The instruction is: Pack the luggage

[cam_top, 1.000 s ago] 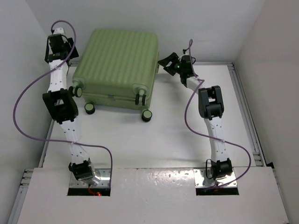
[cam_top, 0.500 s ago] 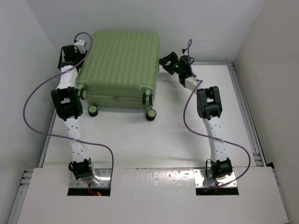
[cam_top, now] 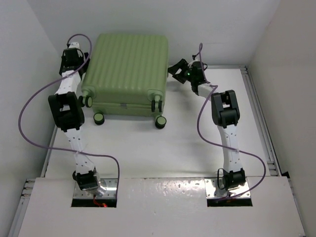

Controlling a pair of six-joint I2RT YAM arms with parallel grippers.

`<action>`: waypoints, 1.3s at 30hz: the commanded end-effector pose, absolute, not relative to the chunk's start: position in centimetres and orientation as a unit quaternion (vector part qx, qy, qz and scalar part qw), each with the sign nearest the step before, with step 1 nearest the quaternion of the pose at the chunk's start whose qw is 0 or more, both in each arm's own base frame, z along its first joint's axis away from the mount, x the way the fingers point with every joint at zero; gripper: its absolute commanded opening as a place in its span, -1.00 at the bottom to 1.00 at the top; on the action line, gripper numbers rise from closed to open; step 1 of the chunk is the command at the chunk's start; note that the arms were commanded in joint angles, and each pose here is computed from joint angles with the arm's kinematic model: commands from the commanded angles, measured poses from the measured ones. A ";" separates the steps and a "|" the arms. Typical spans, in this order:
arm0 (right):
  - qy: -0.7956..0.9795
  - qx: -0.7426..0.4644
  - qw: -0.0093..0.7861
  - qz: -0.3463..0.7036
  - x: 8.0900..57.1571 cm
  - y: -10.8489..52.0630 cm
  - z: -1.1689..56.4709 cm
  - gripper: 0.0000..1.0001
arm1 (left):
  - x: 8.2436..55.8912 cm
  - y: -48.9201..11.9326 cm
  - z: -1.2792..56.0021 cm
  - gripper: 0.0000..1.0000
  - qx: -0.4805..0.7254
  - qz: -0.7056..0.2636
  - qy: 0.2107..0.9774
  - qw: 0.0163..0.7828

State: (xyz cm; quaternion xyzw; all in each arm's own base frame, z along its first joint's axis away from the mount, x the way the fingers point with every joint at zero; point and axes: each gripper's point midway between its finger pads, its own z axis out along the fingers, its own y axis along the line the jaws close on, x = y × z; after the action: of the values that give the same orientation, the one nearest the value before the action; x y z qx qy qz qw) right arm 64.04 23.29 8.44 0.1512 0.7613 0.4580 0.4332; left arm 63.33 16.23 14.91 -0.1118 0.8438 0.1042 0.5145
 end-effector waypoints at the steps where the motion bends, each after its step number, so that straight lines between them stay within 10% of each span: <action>1: 0.752 0.044 0.436 0.492 61.1 23.9 14.7 0.59 | 61.5 12.9 36.1 0.83 -0.138 0.095 0.718 0.676; 8: 0.763 0.042 0.469 0.443 59.6 16.3 17.8 0.61 | 53.5 8.2 44.3 0.70 -0.143 0.111 0.709 0.682; 13: 0.789 0.012 0.409 0.458 52.4 17.0 16.5 0.46 | 47.5 -2.8 35.6 0.70 -0.088 -0.033 0.812 0.577; 21: 0.866 0.008 0.294 0.404 41.2 21.7 8.3 -0.57 | 42.3 -6.5 31.6 0.60 -0.090 -0.119 0.843 0.518; 39: 0.863 -0.067 0.189 0.464 34.0 40.9 5.1 -0.64 | 34.7 -14.9 27.9 0.81 0.045 -0.260 0.870 0.417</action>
State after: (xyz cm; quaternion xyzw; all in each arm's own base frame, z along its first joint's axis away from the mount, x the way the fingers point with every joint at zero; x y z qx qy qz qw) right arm 36.29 34.15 3.24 -0.0263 0.8941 0.4016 0.1965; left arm 37.35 -11.71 27.38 -0.0128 0.8772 -0.1953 0.4384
